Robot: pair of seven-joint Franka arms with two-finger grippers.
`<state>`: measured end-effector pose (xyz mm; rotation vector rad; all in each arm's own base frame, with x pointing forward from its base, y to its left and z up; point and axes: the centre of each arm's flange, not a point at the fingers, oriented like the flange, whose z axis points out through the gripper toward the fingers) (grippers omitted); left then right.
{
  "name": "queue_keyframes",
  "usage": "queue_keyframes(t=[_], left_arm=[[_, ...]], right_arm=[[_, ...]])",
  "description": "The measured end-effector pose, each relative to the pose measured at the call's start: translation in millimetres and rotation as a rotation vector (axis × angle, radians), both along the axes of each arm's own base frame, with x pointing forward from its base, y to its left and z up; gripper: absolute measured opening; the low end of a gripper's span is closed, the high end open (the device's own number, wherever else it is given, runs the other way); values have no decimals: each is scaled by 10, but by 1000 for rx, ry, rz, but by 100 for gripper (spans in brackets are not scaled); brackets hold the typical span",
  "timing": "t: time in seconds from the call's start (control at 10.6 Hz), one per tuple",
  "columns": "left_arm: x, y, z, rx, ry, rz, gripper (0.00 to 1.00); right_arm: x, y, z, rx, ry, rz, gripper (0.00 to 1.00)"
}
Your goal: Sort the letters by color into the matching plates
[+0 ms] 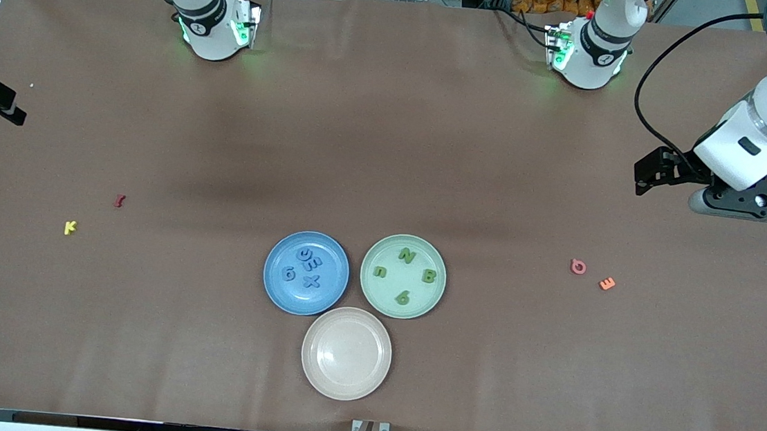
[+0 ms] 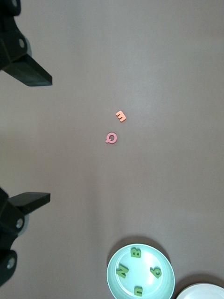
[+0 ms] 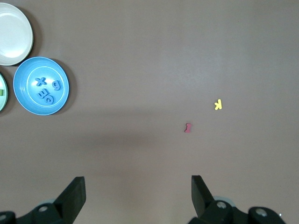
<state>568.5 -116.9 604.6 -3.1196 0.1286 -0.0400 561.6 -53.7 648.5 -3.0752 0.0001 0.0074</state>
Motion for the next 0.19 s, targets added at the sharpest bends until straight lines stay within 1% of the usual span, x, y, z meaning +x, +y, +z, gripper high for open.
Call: queue_keyframes(t=[0.19], left_arm=[[3,15,-1,0,0,3,100]], right_arm=[[0,-2,-3,0,0,0,100]])
